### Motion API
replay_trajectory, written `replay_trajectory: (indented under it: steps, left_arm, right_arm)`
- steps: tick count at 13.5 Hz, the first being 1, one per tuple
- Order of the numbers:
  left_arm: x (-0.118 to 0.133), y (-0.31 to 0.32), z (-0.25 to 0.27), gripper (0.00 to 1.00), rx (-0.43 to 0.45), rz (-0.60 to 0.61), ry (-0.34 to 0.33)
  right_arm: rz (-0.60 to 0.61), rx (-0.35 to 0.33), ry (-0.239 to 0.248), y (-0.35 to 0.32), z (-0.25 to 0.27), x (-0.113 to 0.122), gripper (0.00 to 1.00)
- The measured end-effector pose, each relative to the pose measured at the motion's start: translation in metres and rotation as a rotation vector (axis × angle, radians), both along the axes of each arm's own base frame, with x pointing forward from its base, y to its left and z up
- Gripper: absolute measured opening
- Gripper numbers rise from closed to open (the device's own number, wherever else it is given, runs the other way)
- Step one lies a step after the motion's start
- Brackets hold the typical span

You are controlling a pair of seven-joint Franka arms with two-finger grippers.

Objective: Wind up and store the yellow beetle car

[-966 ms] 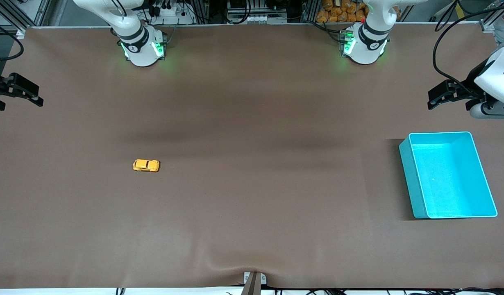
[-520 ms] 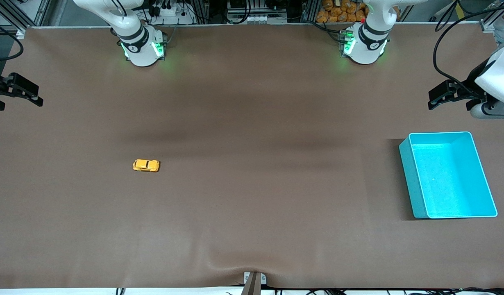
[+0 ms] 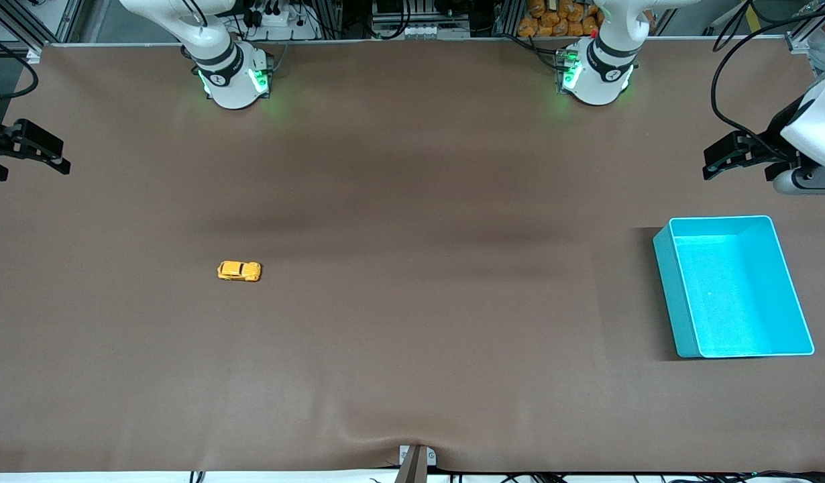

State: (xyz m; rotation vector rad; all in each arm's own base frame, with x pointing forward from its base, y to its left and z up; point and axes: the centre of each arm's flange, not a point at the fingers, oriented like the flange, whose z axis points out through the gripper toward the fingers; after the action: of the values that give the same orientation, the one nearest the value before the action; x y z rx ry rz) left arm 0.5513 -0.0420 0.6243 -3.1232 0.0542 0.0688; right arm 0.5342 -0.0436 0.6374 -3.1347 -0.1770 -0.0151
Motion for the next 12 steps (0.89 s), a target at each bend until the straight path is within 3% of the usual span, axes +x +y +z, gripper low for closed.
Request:
replay_trajectory:
  steps: [12]
  left_arm:
    - [0.0001, 0.0007, -0.0001, 1.00, 0.000, 0.001, 0.000]
  right_arm:
    - [0.024, 0.001, 0.010, 0.0015, 0.0061, -0.0027, 1.00]
